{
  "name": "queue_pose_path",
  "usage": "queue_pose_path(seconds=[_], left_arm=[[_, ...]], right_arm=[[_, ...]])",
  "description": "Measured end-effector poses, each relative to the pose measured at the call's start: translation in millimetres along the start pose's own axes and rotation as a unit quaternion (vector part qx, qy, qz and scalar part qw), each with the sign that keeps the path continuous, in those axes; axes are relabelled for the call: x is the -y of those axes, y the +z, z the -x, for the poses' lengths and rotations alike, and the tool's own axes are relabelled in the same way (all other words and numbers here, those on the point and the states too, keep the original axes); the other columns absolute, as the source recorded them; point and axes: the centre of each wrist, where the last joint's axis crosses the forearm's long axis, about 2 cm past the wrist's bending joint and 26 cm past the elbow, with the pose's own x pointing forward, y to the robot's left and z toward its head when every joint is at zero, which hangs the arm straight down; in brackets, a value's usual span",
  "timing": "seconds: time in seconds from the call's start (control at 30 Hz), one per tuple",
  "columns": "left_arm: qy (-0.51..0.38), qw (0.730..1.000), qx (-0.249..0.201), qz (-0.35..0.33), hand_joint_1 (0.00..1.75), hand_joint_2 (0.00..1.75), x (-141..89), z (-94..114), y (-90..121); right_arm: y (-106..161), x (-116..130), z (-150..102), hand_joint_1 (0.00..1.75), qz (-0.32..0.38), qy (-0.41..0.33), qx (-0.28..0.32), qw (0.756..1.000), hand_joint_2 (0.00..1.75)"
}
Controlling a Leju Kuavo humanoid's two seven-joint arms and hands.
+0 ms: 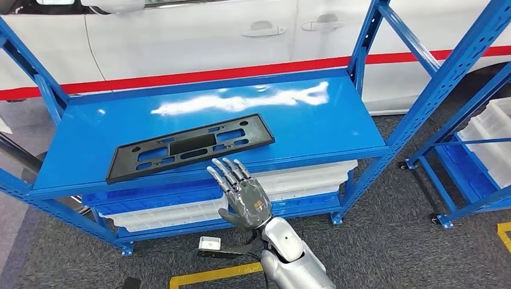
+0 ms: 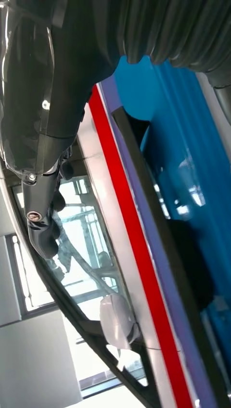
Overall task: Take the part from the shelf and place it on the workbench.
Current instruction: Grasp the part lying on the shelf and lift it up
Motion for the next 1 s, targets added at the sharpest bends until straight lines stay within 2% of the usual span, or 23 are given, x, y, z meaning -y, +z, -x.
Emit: queue_pose_path(seconds=[0.6,0.8,0.93,1.0], left_arm=[[-0.008,1.000,-0.004,0.006,0.00,0.00,1.3,2.1,1.8],[-0.010,1.000,0.011,0.014,0.00,0.00,3.0,2.3,2.4],[-0.017,1.000,0.019,0.014,0.00,0.00,3.9,-0.1,1.1],[-0.019,1.000,0.021,0.014,0.00,0.00,2.9,-2.4,-0.8]], right_arm=[[5.7,-4.4,-0.4,0.00,-0.005,-0.015,-0.015,1.000,1.75],[8.4,-6.2,0.7,0.00,-0.011,-0.015,-0.022,1.000,1.75],[7.4,-7.9,-1.9,1.75,-0.020,-0.011,-0.023,0.999,1.75],[2.3,-8.8,-4.1,1.75,-0.030,-0.007,-0.018,0.999,1.75]])
